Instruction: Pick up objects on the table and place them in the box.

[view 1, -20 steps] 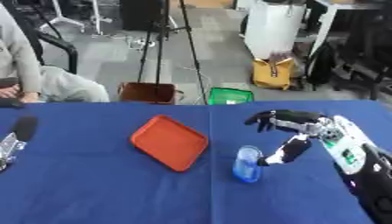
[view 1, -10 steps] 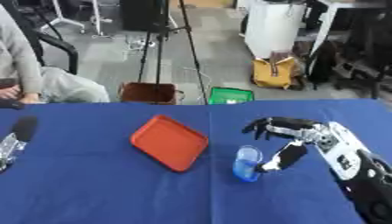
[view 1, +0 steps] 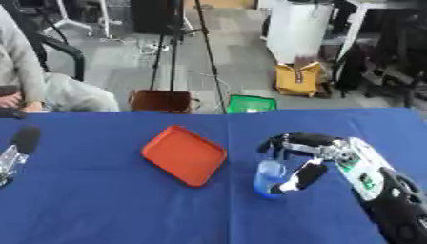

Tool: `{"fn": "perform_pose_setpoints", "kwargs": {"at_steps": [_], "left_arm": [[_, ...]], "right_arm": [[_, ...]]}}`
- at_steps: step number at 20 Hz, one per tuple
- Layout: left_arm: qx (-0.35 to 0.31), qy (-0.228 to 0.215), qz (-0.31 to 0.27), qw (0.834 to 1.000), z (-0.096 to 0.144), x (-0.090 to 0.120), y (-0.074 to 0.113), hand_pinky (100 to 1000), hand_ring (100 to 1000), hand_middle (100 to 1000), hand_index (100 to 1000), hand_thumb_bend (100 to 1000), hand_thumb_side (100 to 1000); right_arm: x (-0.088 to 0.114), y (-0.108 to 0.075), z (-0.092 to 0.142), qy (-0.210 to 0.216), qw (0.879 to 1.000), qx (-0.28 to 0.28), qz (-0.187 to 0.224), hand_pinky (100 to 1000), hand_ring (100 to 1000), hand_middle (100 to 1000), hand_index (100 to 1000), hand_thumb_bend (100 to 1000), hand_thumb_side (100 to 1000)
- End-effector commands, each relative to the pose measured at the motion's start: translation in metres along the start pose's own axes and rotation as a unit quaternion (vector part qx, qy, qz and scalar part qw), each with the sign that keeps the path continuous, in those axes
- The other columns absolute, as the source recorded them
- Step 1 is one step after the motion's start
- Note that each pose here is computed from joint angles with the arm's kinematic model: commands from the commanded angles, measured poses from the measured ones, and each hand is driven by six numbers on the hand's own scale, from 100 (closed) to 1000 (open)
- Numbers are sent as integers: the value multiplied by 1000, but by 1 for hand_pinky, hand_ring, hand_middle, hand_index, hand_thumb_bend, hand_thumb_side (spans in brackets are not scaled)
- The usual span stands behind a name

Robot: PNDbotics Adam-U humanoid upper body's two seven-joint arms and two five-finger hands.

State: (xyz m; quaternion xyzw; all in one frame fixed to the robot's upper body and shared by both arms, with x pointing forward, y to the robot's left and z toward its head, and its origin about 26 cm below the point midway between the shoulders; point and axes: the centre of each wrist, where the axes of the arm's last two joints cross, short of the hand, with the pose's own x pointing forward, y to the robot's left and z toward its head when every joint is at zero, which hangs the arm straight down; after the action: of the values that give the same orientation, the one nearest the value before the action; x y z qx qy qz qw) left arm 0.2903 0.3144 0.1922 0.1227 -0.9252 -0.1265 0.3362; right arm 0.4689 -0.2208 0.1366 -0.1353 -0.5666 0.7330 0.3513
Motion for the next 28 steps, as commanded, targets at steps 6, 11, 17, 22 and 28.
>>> {"fn": "perform_pose_setpoints", "kwargs": {"at_steps": [6, 11, 17, 22, 28], "left_arm": [[-2, -14, -10, 1000, -4, 7, 5, 621, 793, 903, 970, 541, 256], [-1, -14, -9, 1000, -5, 7, 5, 621, 793, 903, 970, 533, 259], [-1, -14, -9, 1000, -5, 7, 5, 621, 793, 904, 970, 529, 261], [-2, -14, -8, 1000, -6, 7, 5, 621, 793, 904, 970, 525, 265], [-4, -20, -1, 1000, -9, 8, 3, 621, 792, 901, 968, 529, 265]], "right_arm": [[4, -6, -2, -99, 977, 135, 135, 423, 593, 747, 855, 562, 353], [6, -3, -5, -101, 976, 129, 144, 255, 475, 642, 789, 466, 201], [7, -4, -6, -104, 978, 106, 143, 223, 458, 626, 778, 404, 109], [22, -25, -14, -134, 978, 56, 151, 207, 453, 618, 776, 331, 137], [45, -57, -27, -150, 976, -33, 154, 193, 449, 613, 764, 424, 100]]}}
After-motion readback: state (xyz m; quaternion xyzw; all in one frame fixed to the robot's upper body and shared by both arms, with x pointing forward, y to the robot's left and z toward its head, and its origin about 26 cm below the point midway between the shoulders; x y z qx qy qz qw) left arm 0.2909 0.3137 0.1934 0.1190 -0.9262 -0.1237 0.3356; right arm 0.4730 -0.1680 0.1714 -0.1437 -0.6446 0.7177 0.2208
